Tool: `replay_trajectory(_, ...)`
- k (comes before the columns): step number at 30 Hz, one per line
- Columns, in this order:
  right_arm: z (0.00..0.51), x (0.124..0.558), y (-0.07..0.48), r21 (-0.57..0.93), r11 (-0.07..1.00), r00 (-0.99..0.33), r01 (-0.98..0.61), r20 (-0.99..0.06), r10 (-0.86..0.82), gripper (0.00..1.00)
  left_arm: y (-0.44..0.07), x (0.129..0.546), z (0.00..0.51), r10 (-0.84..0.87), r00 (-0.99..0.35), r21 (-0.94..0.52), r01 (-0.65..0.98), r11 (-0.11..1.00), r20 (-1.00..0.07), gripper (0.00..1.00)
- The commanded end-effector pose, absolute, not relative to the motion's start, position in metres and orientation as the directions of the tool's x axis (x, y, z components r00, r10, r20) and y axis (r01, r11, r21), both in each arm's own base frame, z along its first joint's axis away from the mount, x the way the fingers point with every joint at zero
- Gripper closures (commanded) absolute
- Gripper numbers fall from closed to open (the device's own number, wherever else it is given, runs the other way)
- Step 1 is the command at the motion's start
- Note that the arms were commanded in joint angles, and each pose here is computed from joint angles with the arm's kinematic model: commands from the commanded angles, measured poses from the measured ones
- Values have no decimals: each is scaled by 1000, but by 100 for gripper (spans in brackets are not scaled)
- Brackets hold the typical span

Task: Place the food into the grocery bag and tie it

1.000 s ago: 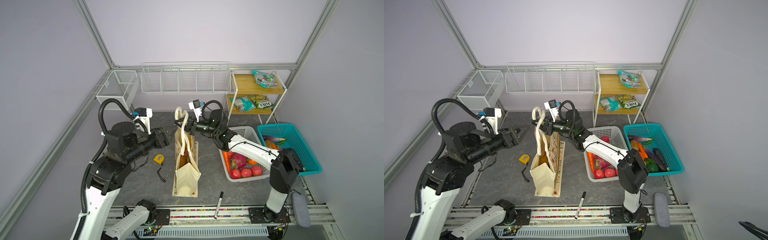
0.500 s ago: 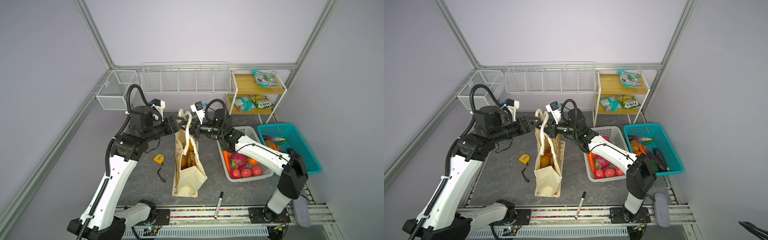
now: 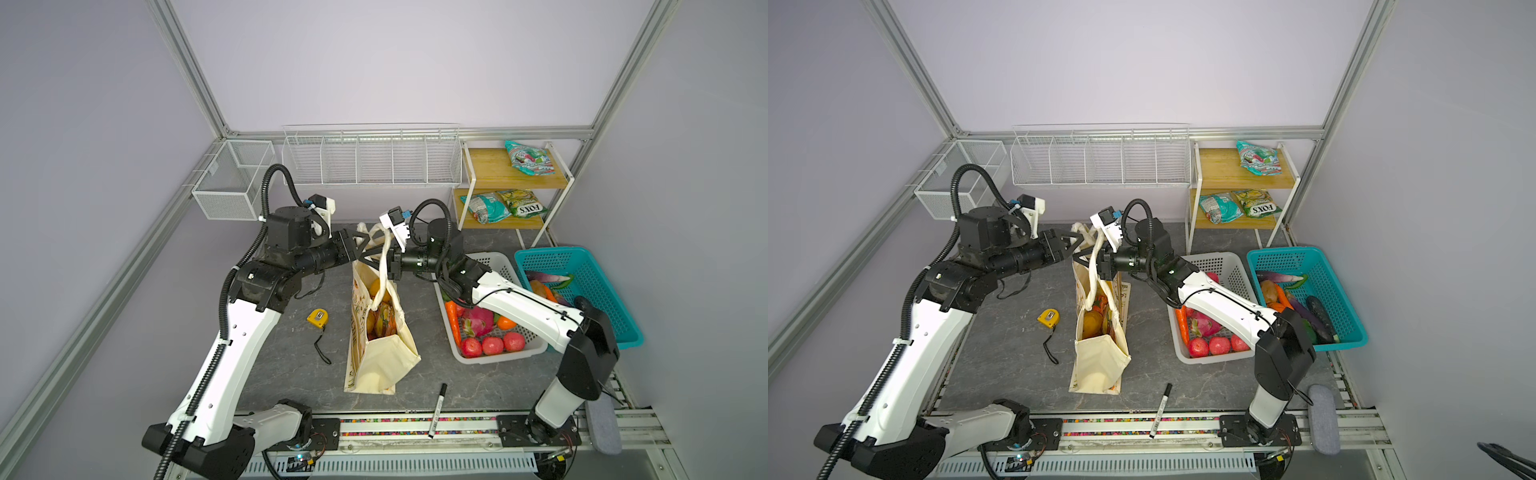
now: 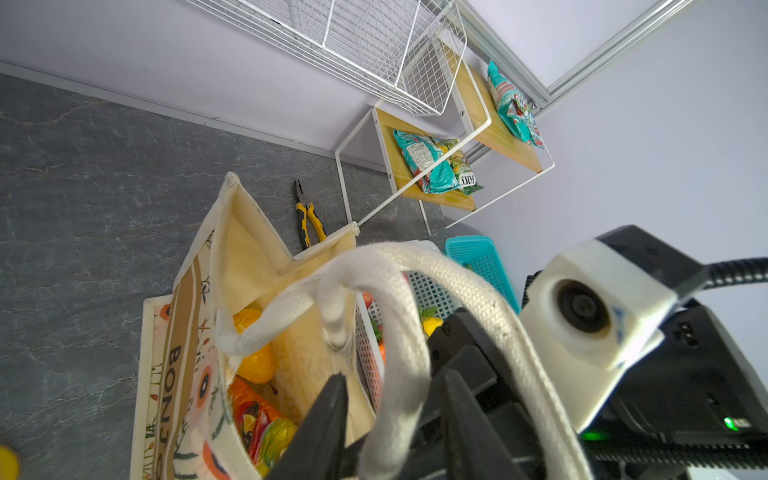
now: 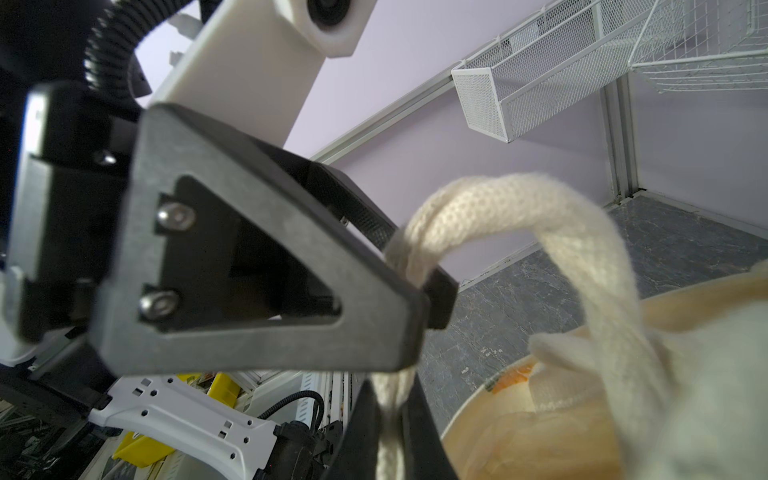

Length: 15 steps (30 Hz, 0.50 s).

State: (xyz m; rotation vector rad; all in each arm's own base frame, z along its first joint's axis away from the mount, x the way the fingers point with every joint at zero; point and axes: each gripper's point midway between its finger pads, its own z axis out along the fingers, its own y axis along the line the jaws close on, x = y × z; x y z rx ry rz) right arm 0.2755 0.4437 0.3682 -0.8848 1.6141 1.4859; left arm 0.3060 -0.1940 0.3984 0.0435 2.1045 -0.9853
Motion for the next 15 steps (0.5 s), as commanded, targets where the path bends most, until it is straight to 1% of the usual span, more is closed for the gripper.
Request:
replay_trajectory(1,378,261,436,436,64,-438,-898,-899,-22,93,-198,308,410,-279,-666,-634,375,677,-692,75)
replay_trajectory(4,377,258,433,419,78,-424,-904,-904,-49,92,-199,309,411,-276,-666,-635,383,671,-693,86)
replay_trajectory(8,376,257,427,396,111,-406,-912,-909,-91,83,-204,306,410,-262,-677,-644,402,651,-688,99)
replay_trajectory(10,378,258,423,373,138,-389,-917,-915,-109,75,-206,304,407,-253,-686,-650,410,640,-682,100)
replay_trajectory(13,379,259,416,341,175,-366,-923,-921,-135,67,-210,300,400,-237,-702,-658,417,627,-671,100)
replay_trajectory(15,380,259,413,320,194,-350,-928,-924,-153,65,-212,298,397,-228,-710,-662,423,619,-666,100)
